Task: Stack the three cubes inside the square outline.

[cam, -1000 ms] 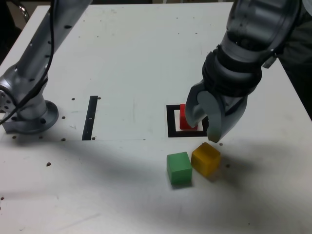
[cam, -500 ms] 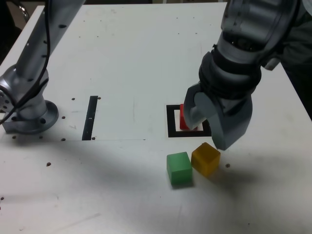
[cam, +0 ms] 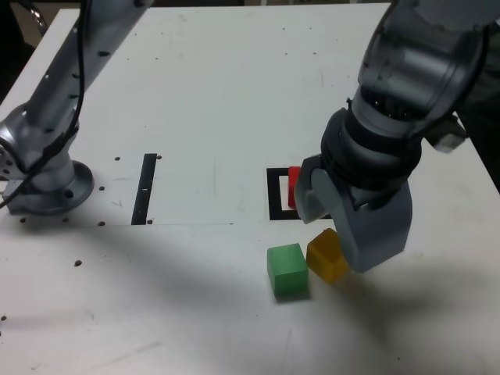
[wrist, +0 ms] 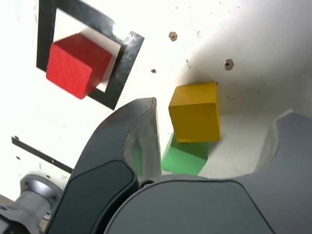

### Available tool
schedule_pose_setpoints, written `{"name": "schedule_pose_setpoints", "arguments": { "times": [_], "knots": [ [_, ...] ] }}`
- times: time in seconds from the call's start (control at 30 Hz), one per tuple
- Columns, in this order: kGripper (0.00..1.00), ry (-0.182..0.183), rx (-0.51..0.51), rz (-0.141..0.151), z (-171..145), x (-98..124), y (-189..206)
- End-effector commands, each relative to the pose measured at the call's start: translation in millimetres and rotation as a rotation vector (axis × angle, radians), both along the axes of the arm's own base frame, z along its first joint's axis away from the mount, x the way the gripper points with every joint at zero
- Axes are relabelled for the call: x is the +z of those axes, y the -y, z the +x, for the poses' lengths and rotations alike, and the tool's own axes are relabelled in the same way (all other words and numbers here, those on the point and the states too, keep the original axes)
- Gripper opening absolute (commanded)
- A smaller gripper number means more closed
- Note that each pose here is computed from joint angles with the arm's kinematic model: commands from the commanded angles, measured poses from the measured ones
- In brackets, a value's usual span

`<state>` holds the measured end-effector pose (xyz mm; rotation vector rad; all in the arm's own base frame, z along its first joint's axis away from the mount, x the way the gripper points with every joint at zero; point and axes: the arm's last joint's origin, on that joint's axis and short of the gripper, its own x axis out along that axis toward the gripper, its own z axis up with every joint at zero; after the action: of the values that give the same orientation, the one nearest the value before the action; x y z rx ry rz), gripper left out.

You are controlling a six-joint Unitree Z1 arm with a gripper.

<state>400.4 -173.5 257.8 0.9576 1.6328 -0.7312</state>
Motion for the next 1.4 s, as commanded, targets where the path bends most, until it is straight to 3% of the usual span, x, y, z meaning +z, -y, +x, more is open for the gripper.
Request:
{"name": "schedule_pose_setpoints", "arguments": {
  "times": [0.0, 0.23, 0.67, 0.93, 1.17, 1.37],
  "knots": [
    [1.00, -0.011, -0.028, 0.014, 2, -5, 1],
    [1.00, -0.020, -0.055, 0.040, 3, -11, 2],
    [0.99, -0.023, -0.038, 0.036, 6, -25, 5],
    [0.97, -0.004, -0.002, 0.019, 7, -40, 5],
    [0.85, -0.002, 0.034, 0.017, 8, -45, 3],
    [0.65, -0.004, 0.070, 0.019, 9, -49, 0]
  ]
}}
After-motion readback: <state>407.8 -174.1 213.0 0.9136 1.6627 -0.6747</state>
